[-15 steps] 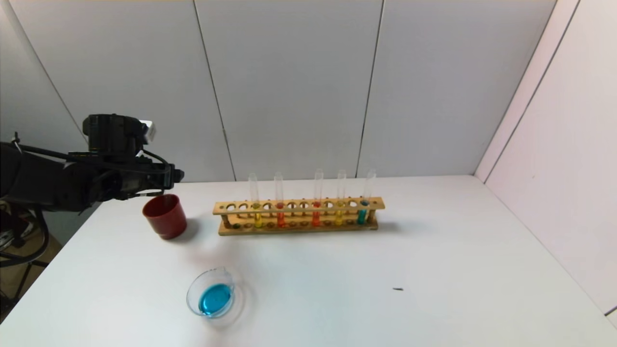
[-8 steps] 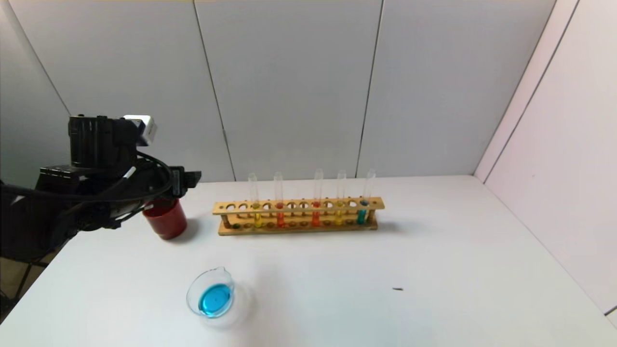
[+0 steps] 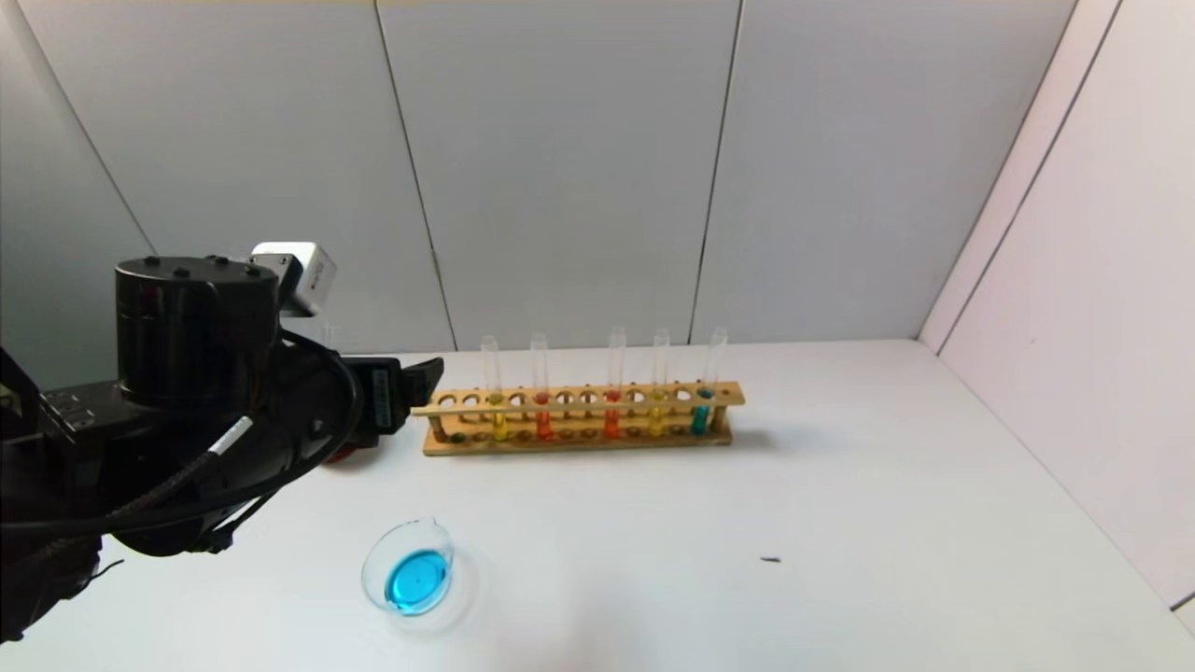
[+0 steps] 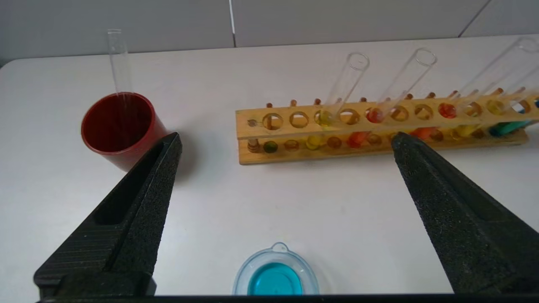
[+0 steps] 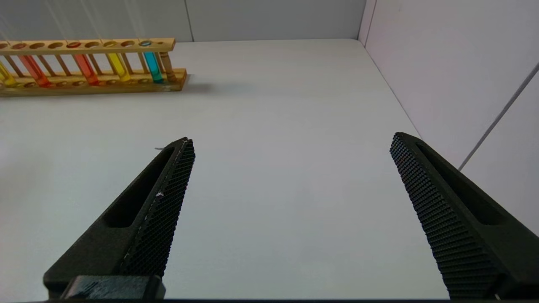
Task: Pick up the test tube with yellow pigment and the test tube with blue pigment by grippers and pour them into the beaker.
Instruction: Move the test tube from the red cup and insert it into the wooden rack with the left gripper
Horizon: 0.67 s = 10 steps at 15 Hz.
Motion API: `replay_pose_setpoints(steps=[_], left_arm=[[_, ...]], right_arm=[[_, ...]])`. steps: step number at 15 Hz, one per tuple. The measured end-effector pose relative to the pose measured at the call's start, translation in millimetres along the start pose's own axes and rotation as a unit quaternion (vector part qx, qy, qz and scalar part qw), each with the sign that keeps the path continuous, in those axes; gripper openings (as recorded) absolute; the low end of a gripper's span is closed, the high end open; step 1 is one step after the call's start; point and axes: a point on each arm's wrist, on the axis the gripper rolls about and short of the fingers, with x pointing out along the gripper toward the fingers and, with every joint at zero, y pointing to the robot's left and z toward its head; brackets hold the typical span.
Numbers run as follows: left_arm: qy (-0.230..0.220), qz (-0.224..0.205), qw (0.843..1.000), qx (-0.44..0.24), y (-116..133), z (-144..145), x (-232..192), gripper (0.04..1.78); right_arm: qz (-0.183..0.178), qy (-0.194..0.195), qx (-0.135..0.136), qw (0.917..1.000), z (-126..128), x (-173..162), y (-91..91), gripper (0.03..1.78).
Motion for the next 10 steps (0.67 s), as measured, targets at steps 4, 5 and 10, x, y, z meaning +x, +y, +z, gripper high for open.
replay_pose_setpoints(steps=[4, 5, 10], left_arm=[[0.002, -0.003, 1.0, -0.001, -7, -6, 9, 1.75], [0.001, 0.001, 1.0, -0.001, -10, -8, 13, 1.75], [0.003, 0.017, 1.0, 0.006, -25, -24, 41, 1.75]], right_arm=[[0.0, 0.0, 0.0, 1.0, 0, 0, 0.0, 1.7], [0.0, 0.0, 0.0, 1.0, 0, 0, 0.0, 1.7], [0.0, 0.0, 0.0, 1.0, 0, 0, 0.0, 1.7]])
